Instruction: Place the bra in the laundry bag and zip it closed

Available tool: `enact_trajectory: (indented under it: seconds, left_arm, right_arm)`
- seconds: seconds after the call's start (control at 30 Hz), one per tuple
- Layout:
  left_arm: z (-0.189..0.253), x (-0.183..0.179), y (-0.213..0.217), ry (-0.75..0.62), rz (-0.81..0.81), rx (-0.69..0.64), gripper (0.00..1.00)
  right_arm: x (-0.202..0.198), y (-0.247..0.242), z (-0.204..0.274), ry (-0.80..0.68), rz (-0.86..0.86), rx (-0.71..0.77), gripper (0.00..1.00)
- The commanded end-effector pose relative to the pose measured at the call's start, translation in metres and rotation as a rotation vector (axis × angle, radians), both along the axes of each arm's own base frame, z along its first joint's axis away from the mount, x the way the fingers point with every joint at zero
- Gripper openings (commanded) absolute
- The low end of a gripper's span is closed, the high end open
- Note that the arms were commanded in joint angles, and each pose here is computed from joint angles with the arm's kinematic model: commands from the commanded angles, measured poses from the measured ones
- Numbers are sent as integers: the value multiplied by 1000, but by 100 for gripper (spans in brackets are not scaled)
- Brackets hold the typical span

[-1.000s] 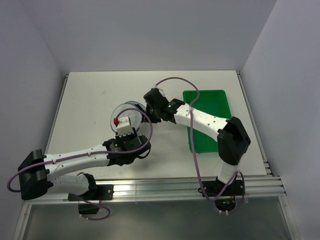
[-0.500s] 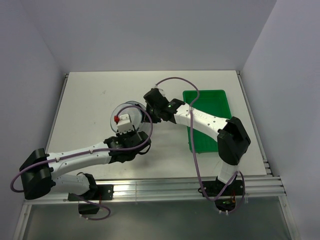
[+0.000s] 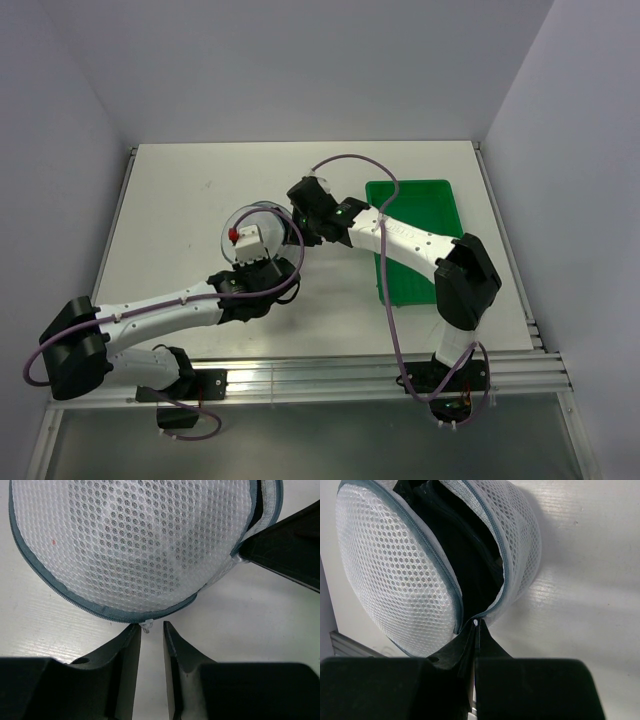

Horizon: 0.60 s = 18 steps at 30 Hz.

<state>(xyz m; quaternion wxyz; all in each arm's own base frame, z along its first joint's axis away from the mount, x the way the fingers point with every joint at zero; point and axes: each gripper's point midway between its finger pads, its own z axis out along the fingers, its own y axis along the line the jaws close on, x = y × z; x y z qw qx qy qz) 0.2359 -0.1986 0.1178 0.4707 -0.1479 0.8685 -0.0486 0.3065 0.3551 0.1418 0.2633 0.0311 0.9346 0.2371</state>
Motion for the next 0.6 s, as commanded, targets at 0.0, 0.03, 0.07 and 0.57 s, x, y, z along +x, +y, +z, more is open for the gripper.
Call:
enact_trajectory:
  seconds: [0.0,0.03,0.07,0.57]
  left_arm:
    - [-2,3,-2,0,-7,-7,31]
    - [-4,2,-2,3,-8,-7,29]
    - [-4,3,-1,3,-5,-8,28]
    - [-7,3,5,11,3,-2,18]
  right_arm:
    - [5,5,24,-40,-4,57,0]
    - [5,5,25,-40,-3,59,0]
    - [5,5,25,-40,-3,59,0]
    - [6,5,22,-40,-6,53,0]
